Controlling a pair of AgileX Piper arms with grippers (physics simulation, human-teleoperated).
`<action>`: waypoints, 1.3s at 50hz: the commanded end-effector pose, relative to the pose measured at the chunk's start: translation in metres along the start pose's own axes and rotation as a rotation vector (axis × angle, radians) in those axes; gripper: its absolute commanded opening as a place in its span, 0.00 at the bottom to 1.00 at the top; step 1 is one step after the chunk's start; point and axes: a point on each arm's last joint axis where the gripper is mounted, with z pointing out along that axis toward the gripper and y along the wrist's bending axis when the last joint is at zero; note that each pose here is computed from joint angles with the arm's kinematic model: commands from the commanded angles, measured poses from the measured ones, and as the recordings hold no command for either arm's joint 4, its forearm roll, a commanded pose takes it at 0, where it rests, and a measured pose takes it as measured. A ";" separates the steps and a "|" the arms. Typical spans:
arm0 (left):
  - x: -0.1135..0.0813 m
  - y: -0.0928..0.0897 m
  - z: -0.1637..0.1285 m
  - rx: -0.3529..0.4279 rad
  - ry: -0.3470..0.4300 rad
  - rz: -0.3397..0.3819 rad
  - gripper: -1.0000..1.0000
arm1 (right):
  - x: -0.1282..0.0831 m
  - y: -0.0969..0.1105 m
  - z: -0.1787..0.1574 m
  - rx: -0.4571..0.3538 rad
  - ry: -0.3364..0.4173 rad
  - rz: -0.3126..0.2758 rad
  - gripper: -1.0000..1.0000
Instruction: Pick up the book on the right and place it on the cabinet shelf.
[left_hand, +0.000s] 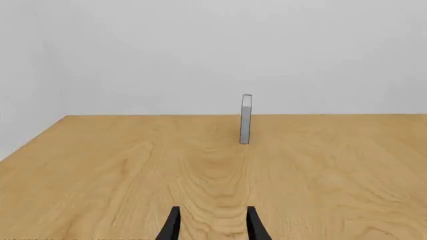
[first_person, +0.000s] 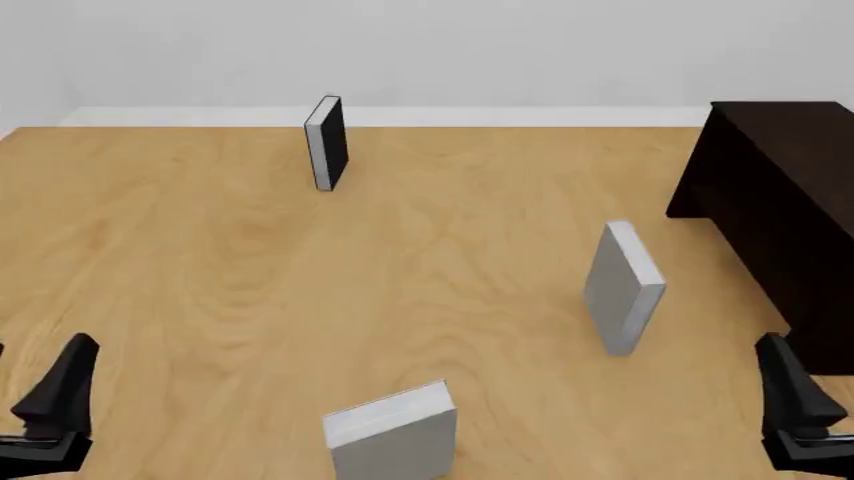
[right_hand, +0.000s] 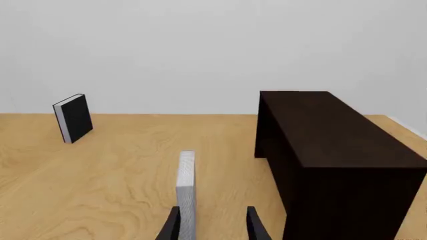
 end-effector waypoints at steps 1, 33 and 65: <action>0.002 0.000 0.000 -0.005 0.007 0.004 1.00 | -0.008 0.000 0.000 0.006 -0.005 -0.009 1.00; 0.003 -0.001 0.000 0.011 0.017 0.035 1.00 | -0.151 0.011 0.046 -0.129 0.042 -0.178 1.00; 0.003 -0.001 0.000 0.026 0.014 0.048 1.00 | -0.230 0.032 0.139 -0.211 0.285 -0.214 1.00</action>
